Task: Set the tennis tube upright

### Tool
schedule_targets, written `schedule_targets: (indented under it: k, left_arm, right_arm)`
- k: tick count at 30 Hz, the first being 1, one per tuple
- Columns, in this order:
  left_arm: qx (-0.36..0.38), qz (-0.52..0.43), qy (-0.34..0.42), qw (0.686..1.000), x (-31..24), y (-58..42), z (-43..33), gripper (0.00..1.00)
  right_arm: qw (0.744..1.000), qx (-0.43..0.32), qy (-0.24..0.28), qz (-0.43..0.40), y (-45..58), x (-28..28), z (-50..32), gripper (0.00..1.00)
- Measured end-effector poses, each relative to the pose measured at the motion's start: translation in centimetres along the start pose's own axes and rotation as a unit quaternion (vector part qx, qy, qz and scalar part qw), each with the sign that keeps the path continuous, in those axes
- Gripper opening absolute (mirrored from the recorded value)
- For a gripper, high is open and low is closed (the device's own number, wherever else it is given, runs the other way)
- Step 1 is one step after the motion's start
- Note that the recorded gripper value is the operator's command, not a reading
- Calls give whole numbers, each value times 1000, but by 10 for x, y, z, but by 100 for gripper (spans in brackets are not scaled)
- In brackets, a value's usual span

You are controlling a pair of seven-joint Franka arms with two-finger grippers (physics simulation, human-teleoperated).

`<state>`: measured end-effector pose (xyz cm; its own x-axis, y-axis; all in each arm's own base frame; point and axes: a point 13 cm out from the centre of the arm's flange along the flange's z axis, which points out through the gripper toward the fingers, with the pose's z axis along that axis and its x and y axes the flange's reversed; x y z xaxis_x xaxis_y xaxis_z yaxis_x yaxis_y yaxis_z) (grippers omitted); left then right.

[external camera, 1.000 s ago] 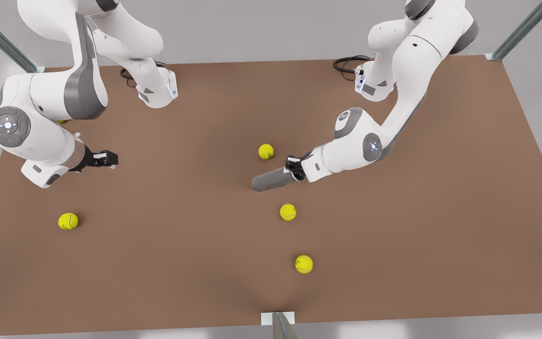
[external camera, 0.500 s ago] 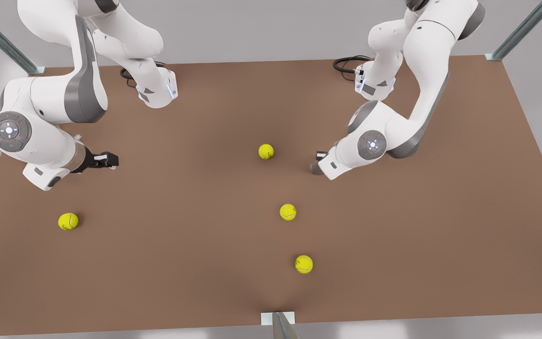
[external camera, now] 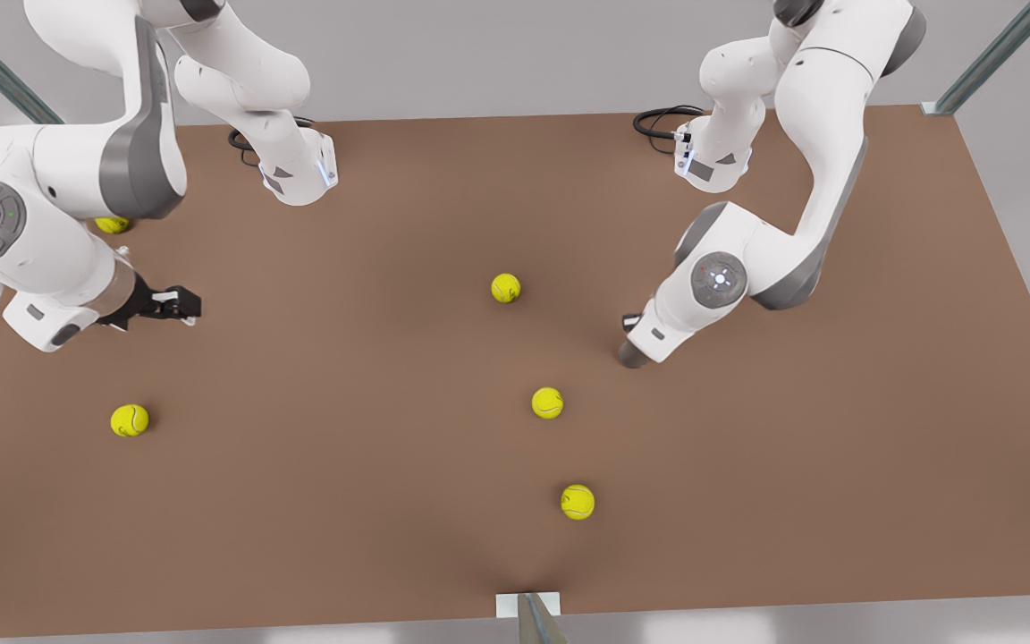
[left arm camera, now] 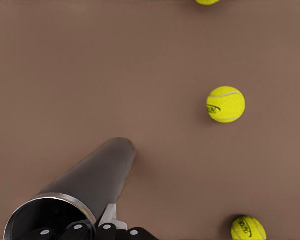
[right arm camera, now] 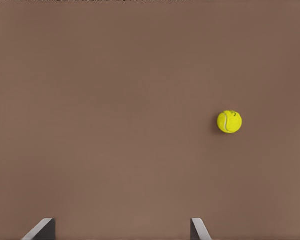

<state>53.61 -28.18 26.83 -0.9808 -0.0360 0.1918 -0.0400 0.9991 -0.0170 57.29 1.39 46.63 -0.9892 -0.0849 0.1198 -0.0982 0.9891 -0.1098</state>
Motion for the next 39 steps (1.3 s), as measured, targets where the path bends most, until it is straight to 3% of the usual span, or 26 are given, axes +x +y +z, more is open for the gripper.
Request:
schedule_targets:
  k: [4,9,13,15,27,29,33,34,36,39]
  left_arm:
    - [1,-11,-8,1000,-4,-1,0,21]
    - [-2,-22,-10,1000,-7,0,5,32]
    - [2,-30,-11,999,-9,-1,7,88]
    - [6,-33,-13,999,-9,-3,4,100]
    - [6,-61,-2,998,4,-3,-12,100]
    - [17,-73,-16,997,-7,-1,-50,100]
    - [54,-123,-65,989,-30,55,-205,100]
    - [49,-141,-64,987,-35,93,-219,100]
    - [-38,-164,-58,984,-18,155,-208,100]
    - [-91,-141,-40,985,4,176,-204,100]
  right_arm:
    - [1000,-1,0,-1,2,-1,1,100]
    - [1000,-4,5,-2,2,-1,5,100]
    - [1000,-5,7,-2,2,-2,7,100]
    - [1000,-5,9,-3,3,-2,9,100]
    - [1000,-6,7,-3,1,-3,9,100]
    - [1000,-6,7,-3,1,-4,9,100]
    - [1000,-7,9,-4,2,-5,12,100]
    - [1000,-7,9,-4,2,-5,12,100]
    - [1000,-5,9,-4,0,-4,11,100]
    - [1000,0,1,-2,-1,-2,2,100]
